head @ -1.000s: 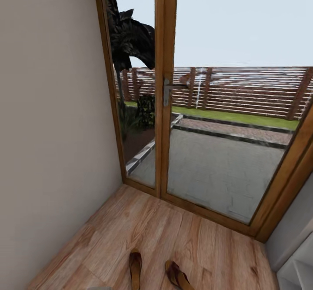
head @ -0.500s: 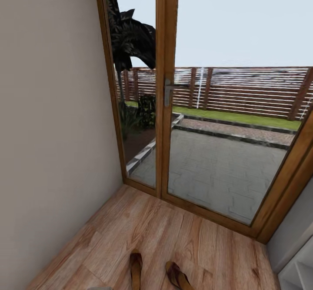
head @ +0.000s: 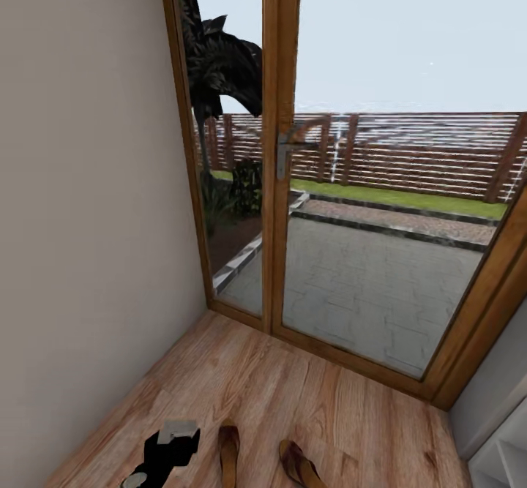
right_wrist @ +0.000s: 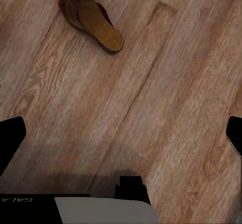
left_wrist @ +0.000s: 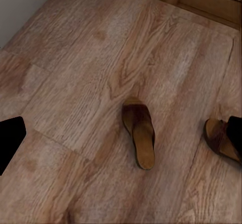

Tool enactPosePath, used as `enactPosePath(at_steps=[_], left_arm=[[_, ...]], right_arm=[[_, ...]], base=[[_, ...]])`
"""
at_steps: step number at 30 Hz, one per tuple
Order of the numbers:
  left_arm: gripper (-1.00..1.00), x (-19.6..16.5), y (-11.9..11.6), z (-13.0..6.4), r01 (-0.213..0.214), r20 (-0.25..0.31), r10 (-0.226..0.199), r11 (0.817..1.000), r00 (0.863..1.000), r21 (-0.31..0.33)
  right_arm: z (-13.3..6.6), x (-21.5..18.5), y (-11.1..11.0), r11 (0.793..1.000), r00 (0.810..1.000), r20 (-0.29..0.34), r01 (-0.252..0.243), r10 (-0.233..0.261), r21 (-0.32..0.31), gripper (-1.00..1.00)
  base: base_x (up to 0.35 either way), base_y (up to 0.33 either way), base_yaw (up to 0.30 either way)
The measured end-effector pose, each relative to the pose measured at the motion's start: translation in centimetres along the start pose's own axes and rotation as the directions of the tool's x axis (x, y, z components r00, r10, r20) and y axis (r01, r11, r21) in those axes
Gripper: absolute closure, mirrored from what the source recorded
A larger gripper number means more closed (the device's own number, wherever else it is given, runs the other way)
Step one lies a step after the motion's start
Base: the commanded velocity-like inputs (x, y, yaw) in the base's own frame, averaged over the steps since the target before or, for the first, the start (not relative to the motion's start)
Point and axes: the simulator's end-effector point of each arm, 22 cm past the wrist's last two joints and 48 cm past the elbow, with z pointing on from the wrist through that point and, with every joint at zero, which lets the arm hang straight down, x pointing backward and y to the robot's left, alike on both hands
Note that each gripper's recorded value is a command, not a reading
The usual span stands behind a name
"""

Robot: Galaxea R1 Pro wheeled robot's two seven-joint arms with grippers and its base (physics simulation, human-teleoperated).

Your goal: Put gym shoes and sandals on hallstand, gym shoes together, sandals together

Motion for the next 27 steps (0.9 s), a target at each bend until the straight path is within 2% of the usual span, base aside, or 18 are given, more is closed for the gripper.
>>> enactPosePath(at_steps=[2,6,27], left_arm=[[-1.0,-3.2,-0.1,1.0,-0.001,0.025,0.001,1.0,1.0,0.003],[-1.0,-6.7,-0.5,1.8,0.001,0.059,-0.002,1.0,0.998,0.011],[-1.0,-6.8,-0.6,1.9,0.003,0.061,-0.003,1.0,0.998,0.014]], right_arm=[[0.3,-2.8,0.1,1.0,0.999,-0.049,-0.005,0.004,-0.003,-1.0],[0.2,-3.9,0.1,1.0,0.989,-0.147,-0.005,0.004,-0.006,-1.0],[0.1,-4.4,0.2,1.0,0.987,-0.158,-0.002,0.001,-0.007,-1.0]], base=[[0.0,0.0,0.0],[0.0,0.0,0.0],[0.001,-0.001,0.0]])
